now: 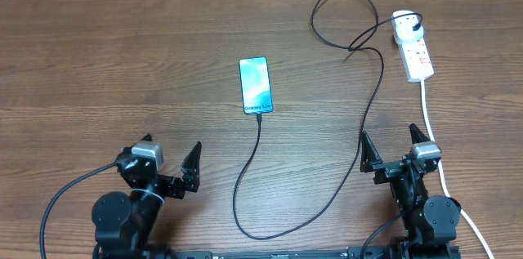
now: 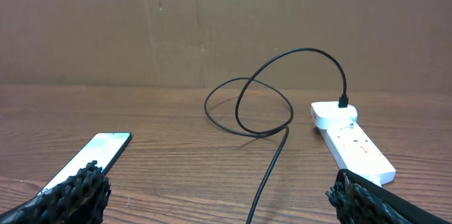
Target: Plug charger to phone and switch on socket
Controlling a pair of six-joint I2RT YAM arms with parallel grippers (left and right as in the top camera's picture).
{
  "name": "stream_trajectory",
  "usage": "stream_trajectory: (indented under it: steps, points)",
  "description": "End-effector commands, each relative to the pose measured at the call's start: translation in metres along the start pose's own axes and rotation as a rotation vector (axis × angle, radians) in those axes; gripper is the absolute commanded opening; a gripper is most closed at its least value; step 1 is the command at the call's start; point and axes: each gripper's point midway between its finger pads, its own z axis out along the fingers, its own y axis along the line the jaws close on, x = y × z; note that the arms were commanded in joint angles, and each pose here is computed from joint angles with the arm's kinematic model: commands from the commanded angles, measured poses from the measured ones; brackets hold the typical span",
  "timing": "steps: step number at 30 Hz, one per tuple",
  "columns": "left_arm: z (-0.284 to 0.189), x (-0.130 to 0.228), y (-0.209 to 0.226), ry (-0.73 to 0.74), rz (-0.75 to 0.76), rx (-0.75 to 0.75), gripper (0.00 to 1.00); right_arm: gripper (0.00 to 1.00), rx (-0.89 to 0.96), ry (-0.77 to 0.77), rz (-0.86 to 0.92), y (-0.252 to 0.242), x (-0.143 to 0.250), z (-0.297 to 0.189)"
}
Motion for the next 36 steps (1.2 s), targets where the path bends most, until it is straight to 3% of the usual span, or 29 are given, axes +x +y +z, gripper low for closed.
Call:
stream_trajectory:
  steps: [1, 15, 26, 32, 36]
  points:
    - [0.001, -0.002, -0.003, -0.057, 0.028, 0.023, 1.0, 1.0, 0.003, -0.004, 0.007, -0.001, 0.002, 0.0]
    - [0.004, -0.017, -0.001, -0.334, 0.041, 0.045, 0.99, 1.0, 0.003, -0.004, 0.007, -0.001, 0.002, 0.0]
    - [0.013, 0.0, 0.018, -0.324, -0.004, -0.042, 0.99, 1.0, 0.003, -0.004, 0.007, -0.001, 0.002, 0.0]
    - [0.021, 0.034, 0.024, -0.179, 0.036, -0.072, 1.0, 1.0, 0.003, -0.004, 0.007, -0.001, 0.002, 0.0]
    - [0.021, 0.035, 0.024, -0.174, 0.092, -0.075, 0.99, 1.0, 0.003, -0.004, 0.007, -0.001, 0.002, 0.0]
